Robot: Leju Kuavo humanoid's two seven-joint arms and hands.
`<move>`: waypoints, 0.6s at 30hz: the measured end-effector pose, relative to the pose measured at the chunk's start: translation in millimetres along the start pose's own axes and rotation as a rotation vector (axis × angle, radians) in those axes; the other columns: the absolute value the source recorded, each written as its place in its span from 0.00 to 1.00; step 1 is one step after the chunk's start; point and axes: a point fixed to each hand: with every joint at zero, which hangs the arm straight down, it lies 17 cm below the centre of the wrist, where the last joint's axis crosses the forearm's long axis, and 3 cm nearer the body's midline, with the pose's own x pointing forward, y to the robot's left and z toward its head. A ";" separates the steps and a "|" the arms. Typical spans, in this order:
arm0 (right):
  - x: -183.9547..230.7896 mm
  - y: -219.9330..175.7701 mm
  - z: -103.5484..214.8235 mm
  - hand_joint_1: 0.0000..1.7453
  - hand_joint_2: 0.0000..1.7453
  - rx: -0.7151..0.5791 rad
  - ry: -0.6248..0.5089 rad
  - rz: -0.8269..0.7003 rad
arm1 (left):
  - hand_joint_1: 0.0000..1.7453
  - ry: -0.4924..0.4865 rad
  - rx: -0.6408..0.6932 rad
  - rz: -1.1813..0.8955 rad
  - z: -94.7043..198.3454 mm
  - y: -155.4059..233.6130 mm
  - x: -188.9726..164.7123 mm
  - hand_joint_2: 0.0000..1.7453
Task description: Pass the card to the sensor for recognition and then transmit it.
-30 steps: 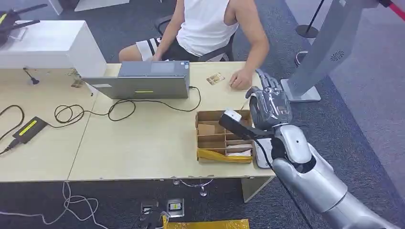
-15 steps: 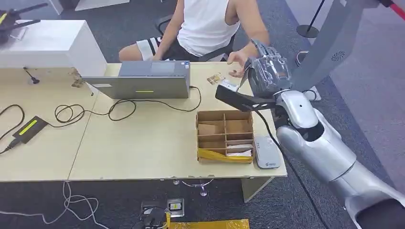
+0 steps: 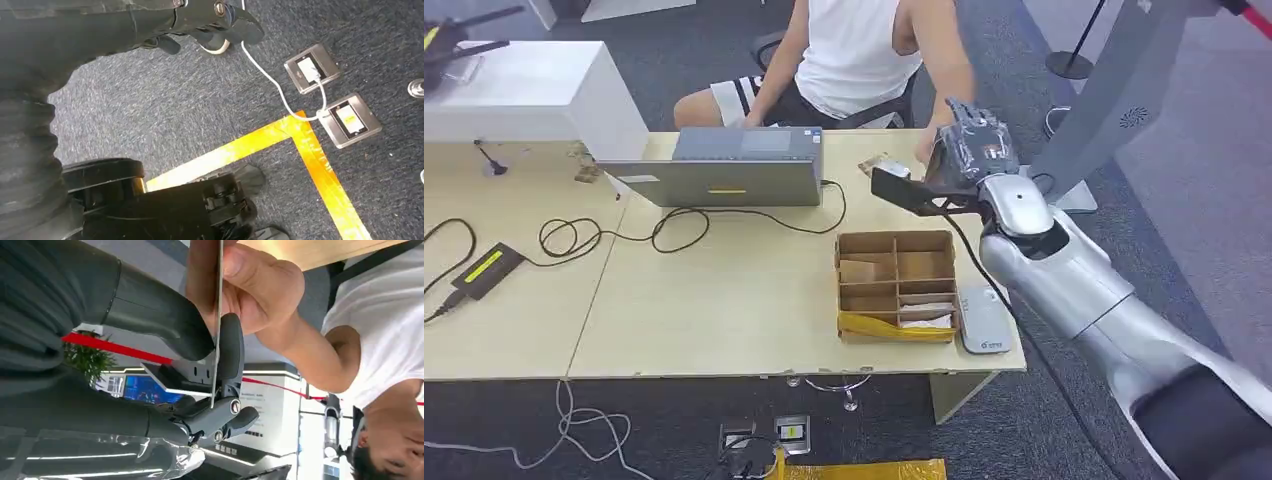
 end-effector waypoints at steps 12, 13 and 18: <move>-10.6 23.8 -1.0 1.00 1.00 0.048 0.030 0.031 | 0.00 0.004 -0.007 -0.012 0.6 -1.6 -2.7 1.00; -11.4 24.4 -1.0 0.49 1.00 0.048 0.031 0.032 | 0.00 0.005 -0.007 -0.013 0.6 -1.5 -3.0 1.00; -16.1 22.7 -1.6 0.00 1.00 0.025 0.047 0.026 | 0.00 0.013 -0.004 -0.011 0.7 -1.1 -4.9 1.00</move>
